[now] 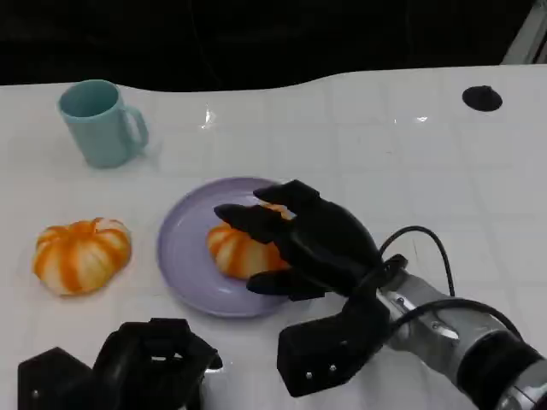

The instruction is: Grasp the bread from the table and place it into the plate.

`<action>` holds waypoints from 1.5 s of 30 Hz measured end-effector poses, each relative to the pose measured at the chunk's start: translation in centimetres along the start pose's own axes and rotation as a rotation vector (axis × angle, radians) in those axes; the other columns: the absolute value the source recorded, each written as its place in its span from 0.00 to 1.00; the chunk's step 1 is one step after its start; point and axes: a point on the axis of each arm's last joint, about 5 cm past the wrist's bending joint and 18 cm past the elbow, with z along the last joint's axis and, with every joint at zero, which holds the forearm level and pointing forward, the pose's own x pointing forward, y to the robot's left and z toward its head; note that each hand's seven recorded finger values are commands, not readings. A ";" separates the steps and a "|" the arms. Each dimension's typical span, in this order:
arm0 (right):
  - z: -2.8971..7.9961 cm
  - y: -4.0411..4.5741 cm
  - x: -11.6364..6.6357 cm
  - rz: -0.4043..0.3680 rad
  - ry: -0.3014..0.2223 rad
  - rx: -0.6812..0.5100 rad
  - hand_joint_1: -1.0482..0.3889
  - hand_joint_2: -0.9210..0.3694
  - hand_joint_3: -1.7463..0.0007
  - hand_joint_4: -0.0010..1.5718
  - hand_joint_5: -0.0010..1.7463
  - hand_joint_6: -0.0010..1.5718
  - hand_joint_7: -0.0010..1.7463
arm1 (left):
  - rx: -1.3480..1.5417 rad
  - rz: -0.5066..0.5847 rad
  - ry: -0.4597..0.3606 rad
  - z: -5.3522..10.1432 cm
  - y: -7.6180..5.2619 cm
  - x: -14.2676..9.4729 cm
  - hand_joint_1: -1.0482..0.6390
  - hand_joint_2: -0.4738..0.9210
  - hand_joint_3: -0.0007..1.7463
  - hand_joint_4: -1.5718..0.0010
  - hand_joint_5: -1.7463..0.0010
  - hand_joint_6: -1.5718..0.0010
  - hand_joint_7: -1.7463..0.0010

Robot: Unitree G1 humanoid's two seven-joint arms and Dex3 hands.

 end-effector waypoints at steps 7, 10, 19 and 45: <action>-0.6 -0.20 -2.6 -0.137 0.011 0.168 0.38 0.00 0.88 0.26 0.44 0.42 0.09 | 0.002 -0.001 -0.003 0.0 -0.1 0.1 0.00 0.81 0.22 0.00 0.30 0.07 0.61; -0.6 -0.27 -3.8 -0.202 0.025 0.281 0.41 0.00 0.86 0.34 0.50 0.48 0.11 | 0.004 -0.005 -0.004 0.0 -0.1 0.1 0.00 0.82 0.22 0.00 0.30 0.07 0.61; -0.9 -0.47 -7.6 -0.285 0.029 0.473 0.48 0.00 0.84 0.40 0.76 0.53 0.24 | 0.004 -0.007 -0.004 0.0 -0.2 0.1 0.00 0.81 0.22 0.00 0.30 0.07 0.61; 0.4 -0.45 -16.6 -0.291 0.323 0.903 0.49 0.00 0.76 0.44 0.96 0.43 0.74 | -0.014 -0.001 -0.004 -0.1 -0.1 0.0 0.00 0.81 0.22 0.00 0.30 0.06 0.63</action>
